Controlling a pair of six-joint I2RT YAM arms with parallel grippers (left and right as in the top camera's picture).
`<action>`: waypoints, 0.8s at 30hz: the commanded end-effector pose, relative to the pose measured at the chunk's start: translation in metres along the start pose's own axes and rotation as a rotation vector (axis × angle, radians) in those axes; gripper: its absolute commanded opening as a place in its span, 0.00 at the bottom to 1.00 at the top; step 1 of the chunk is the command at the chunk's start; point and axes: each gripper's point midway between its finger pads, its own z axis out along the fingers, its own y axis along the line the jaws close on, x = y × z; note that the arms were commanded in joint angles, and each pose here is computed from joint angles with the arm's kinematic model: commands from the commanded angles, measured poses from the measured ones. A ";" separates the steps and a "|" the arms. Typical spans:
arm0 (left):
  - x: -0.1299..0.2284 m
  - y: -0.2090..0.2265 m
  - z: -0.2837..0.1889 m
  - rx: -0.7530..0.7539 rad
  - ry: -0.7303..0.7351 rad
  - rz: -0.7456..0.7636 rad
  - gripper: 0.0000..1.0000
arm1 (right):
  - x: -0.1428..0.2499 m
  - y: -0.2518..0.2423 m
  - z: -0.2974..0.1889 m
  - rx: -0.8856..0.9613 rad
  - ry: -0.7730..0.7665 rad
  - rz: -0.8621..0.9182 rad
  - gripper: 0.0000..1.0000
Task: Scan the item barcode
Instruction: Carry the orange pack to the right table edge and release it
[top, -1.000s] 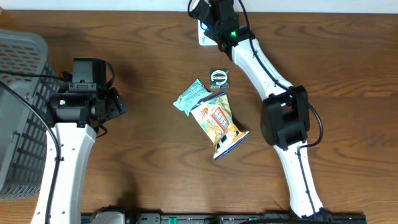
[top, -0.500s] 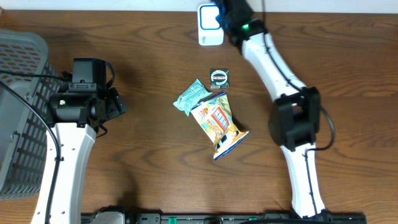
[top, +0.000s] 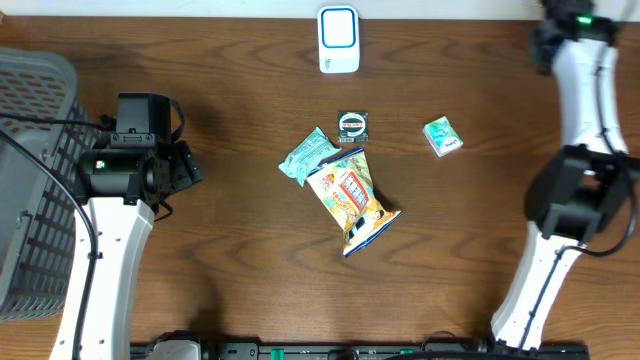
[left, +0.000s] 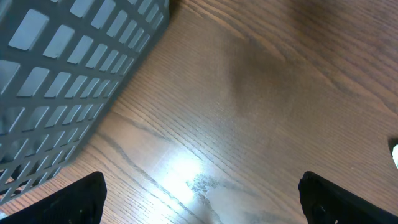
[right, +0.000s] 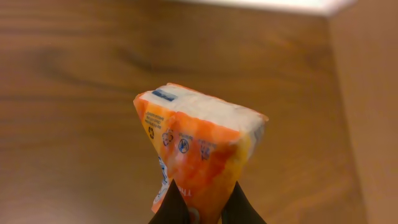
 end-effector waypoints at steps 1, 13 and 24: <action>-0.002 0.004 0.000 -0.021 -0.007 0.006 0.98 | 0.013 -0.057 0.001 0.060 0.021 0.095 0.01; -0.002 0.004 0.000 -0.021 -0.007 0.006 0.98 | 0.094 -0.129 0.044 0.113 0.191 0.203 0.01; -0.002 0.004 0.000 -0.021 -0.007 0.006 0.98 | 0.149 -0.125 0.059 0.011 0.300 0.322 0.87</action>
